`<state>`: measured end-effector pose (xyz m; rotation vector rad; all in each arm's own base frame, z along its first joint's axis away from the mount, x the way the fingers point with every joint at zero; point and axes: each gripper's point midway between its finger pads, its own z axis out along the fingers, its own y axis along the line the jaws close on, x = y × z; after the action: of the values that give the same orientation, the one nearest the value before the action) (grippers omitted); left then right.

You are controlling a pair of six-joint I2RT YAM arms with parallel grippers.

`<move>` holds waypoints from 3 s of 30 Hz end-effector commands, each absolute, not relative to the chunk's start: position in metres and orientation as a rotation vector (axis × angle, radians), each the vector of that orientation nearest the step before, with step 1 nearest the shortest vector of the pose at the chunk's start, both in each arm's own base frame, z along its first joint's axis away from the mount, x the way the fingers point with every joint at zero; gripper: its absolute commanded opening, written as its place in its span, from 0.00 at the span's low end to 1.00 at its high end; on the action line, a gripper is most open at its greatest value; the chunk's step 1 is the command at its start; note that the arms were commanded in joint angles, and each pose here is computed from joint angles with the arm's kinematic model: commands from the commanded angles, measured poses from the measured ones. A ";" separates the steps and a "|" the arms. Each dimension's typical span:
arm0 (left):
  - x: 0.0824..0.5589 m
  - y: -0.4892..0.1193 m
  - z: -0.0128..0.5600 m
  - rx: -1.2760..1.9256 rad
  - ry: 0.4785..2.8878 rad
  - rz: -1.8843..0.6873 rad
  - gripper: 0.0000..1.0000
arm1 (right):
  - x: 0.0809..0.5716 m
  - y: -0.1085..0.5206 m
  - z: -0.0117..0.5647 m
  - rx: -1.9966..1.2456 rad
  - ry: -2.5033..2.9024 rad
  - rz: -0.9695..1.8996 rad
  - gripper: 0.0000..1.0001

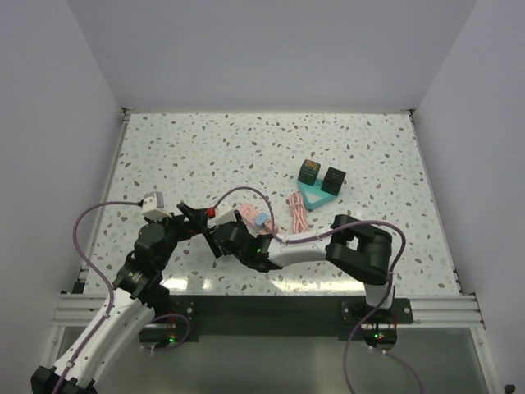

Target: Insert the plug

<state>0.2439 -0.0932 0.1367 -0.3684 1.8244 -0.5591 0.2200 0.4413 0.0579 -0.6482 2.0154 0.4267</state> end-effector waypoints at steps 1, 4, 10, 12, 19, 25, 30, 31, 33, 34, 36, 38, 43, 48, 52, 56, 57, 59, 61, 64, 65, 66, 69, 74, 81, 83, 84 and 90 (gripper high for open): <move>0.245 -0.088 0.150 -0.371 1.783 -0.536 1.00 | 0.223 0.454 0.061 -0.546 2.066 0.460 0.71; 0.244 -0.088 0.151 -0.366 1.779 -0.542 1.00 | 0.224 0.458 0.057 -0.516 2.089 0.458 0.83; 0.244 -0.090 0.148 -0.360 1.788 -0.550 1.00 | 0.225 0.461 0.043 -0.475 2.128 0.443 0.84; 0.244 -0.091 0.148 -0.358 1.790 -0.552 1.00 | 0.226 0.460 0.031 -0.476 2.150 0.415 0.84; 0.242 -0.088 0.149 -0.363 1.786 -0.546 1.00 | 0.232 0.467 0.021 -0.476 2.150 0.391 0.85; 0.242 -0.088 0.149 -0.364 1.787 -0.541 1.00 | 0.246 0.464 0.021 -0.463 2.140 0.368 0.85; 0.243 -0.087 0.148 -0.365 1.786 -0.538 1.00 | 0.254 0.458 0.017 -0.461 2.136 0.337 0.81; 0.243 -0.088 0.148 -0.363 1.789 -0.539 1.00 | 0.254 0.458 0.015 -0.462 2.139 0.332 0.77; 0.243 -0.088 0.148 -0.362 1.788 -0.541 1.00 | 0.257 0.456 0.013 -0.458 2.136 0.321 0.64; 0.242 -0.088 0.148 -0.362 1.789 -0.541 1.00 | 0.257 0.454 0.008 -0.463 2.140 0.309 0.61; 0.242 -0.088 0.148 -0.362 1.788 -0.541 1.00 | 0.259 0.454 0.007 -0.462 2.138 0.306 0.53; 0.242 -0.087 0.149 -0.362 1.784 -0.542 1.00 | 0.260 0.455 0.007 -0.462 2.131 0.312 0.47; 0.241 -0.089 0.151 -0.347 1.778 -0.551 1.00 | 0.254 0.452 0.013 -0.522 2.094 0.359 0.34; 0.240 -0.100 0.156 -0.289 1.758 -0.607 1.00 | 0.245 0.446 0.064 -0.606 1.964 0.481 0.33; 0.235 -0.121 0.165 -0.168 1.753 -0.705 1.00 | 0.234 0.421 0.090 -0.710 1.878 0.488 0.33; 0.225 -0.147 0.178 -0.019 1.742 -0.840 1.00 | 0.225 0.400 0.115 -0.805 1.786 0.470 0.32; 0.222 -0.152 0.181 0.012 1.740 -0.865 1.00 | 0.223 0.397 0.121 -0.815 1.770 0.475 0.32; 0.214 -0.164 0.180 0.091 1.758 -0.925 1.00 | 0.218 0.385 0.134 -0.831 1.725 0.478 0.31; 0.207 -0.174 0.181 0.152 1.764 -0.984 1.00 | 0.212 0.377 0.146 -0.845 1.689 0.504 0.31; 0.203 -0.182 0.185 0.187 1.746 -1.043 1.00 | 0.203 0.371 0.152 -0.902 1.645 0.520 0.30; 0.202 -0.184 0.187 0.192 1.735 -1.056 1.00 | 0.201 0.369 0.160 -0.908 1.618 0.532 0.30; 0.202 -0.185 0.193 0.198 1.711 -1.070 1.00 | 0.198 0.369 0.163 -0.913 1.607 0.539 0.29; 0.200 -0.191 0.193 0.217 1.707 -1.116 1.00 | 0.192 0.363 0.168 -0.928 1.573 0.555 0.29; 0.189 -0.206 0.192 0.261 1.699 -1.249 0.96 | 0.183 0.360 0.178 -0.938 1.524 0.586 0.29; 0.188 -0.211 0.191 0.258 1.701 -1.300 0.90 | 0.172 0.358 0.194 -0.946 1.463 0.615 0.29; 0.185 -0.213 0.191 0.267 1.700 -1.330 0.88 | 0.169 0.359 0.198 -0.950 1.447 0.619 0.29; 0.185 -0.214 0.192 0.274 1.687 -1.342 0.86 | 0.168 0.360 0.199 -0.956 1.440 0.621 0.28; 0.170 -0.223 0.195 0.318 1.655 -1.471 0.63 | 0.164 0.360 0.206 -0.961 1.415 0.616 0.28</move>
<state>0.1816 -0.2164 0.1757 0.2484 1.7478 -1.3795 0.1646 0.3574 0.1795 -0.9990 1.4963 0.5917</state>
